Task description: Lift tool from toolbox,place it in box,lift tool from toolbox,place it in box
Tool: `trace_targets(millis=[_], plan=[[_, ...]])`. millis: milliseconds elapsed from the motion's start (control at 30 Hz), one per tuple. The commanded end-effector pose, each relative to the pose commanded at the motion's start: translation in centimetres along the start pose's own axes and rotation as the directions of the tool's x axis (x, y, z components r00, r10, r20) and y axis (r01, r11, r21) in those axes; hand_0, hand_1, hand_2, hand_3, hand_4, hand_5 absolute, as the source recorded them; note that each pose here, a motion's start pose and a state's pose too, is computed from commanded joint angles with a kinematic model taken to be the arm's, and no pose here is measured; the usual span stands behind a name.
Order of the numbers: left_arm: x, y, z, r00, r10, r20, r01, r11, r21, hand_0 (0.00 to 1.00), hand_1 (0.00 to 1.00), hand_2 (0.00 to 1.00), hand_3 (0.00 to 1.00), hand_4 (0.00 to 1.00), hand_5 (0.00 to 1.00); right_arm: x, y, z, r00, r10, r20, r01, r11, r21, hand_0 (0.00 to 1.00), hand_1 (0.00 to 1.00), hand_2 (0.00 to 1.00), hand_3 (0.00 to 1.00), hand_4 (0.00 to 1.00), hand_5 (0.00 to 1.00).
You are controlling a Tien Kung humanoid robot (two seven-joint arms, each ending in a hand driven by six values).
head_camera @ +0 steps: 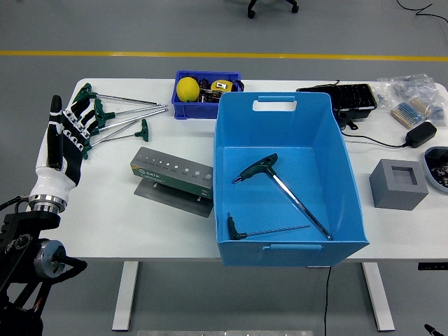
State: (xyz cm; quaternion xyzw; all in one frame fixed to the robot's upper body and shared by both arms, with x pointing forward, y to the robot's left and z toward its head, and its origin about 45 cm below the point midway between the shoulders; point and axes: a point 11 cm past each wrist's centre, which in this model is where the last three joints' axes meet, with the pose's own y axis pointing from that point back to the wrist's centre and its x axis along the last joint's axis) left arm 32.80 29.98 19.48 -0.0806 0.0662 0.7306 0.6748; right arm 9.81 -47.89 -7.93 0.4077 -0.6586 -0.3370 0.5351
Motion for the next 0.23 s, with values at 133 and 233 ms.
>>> trace_targets(millis=[133,233], plan=[[0.04,-0.01,0.02,1.000,0.003,0.002,-0.003,1.000,0.001,0.883,0.894,0.910,0.780,0.998,0.998,0.02,0.00,0.12,1.000,0.001,0.001,-0.001,1.000,-0.002,0.732,0.666,0.716,0.651,0.912,0.803],[0.19,-0.01,0.01,1.000,0.010,0.001,-0.010,1.000,0.001,0.883,0.894,0.910,0.780,0.998,0.998,0.05,0.00,0.13,1.000,0.001,0.001,-0.001,1.000,-0.003,0.732,0.666,0.716,0.651,0.912,0.803]])
